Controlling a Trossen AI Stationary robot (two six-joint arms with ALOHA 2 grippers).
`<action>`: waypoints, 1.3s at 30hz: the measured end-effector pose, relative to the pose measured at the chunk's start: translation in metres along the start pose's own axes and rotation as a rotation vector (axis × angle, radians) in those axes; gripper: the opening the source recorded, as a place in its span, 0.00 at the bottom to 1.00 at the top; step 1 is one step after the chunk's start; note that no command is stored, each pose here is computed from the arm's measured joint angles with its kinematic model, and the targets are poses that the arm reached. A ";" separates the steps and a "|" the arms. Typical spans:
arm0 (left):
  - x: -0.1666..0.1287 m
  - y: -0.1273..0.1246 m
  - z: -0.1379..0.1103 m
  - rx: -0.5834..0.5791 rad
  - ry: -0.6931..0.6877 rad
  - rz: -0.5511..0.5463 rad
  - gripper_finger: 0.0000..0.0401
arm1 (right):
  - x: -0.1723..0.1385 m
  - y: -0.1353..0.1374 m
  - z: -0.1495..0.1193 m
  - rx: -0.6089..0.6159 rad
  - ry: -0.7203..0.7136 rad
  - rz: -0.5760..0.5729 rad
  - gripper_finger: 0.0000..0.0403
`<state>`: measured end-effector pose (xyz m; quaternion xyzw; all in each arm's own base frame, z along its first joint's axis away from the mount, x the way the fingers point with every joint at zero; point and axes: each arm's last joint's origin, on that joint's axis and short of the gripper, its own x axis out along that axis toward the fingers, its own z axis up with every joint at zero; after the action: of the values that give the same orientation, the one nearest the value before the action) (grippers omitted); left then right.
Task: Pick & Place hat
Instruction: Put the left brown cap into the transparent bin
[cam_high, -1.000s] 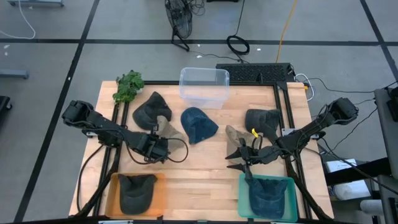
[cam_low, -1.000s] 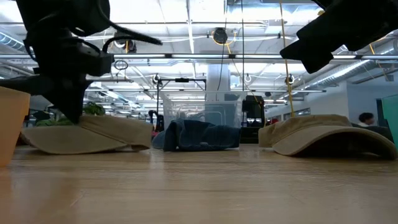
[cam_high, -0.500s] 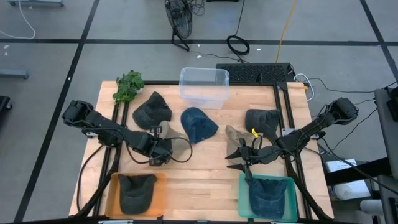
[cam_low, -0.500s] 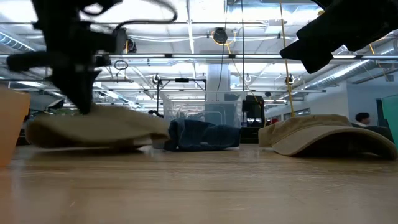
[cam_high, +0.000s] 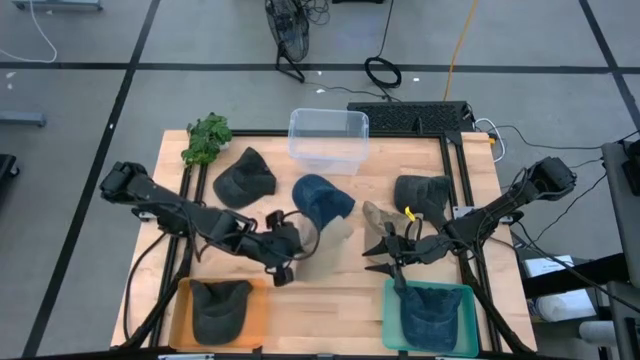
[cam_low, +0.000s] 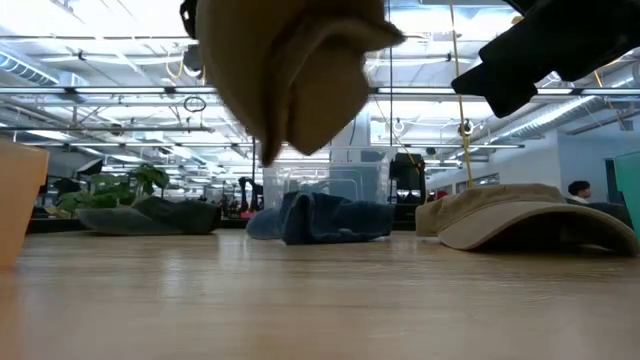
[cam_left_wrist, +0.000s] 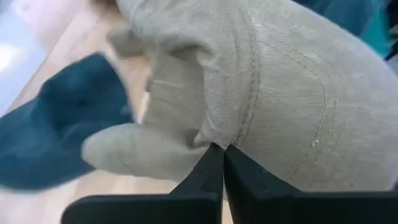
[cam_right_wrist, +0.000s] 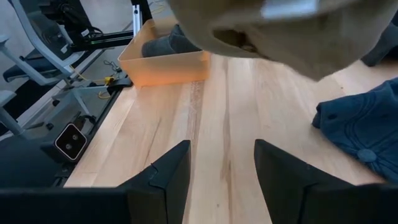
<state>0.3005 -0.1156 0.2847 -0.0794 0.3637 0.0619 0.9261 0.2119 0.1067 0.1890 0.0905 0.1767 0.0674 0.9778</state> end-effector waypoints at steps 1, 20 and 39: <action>0.004 -0.003 0.000 -0.002 -0.006 -0.005 0.02 | 0.000 0.000 0.000 0.000 0.000 0.001 0.39; 0.080 -0.014 -0.026 -0.088 0.127 -0.005 0.04 | 0.000 0.001 0.000 0.000 -0.002 0.002 0.39; 0.082 -0.011 -0.020 -0.109 0.105 -0.054 0.26 | 0.000 0.000 0.000 0.000 -0.001 0.000 0.39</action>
<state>0.3494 -0.1257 0.2154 -0.1429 0.4056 0.0523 0.9013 0.2118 0.1071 0.1894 0.0906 0.1761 0.0675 0.9779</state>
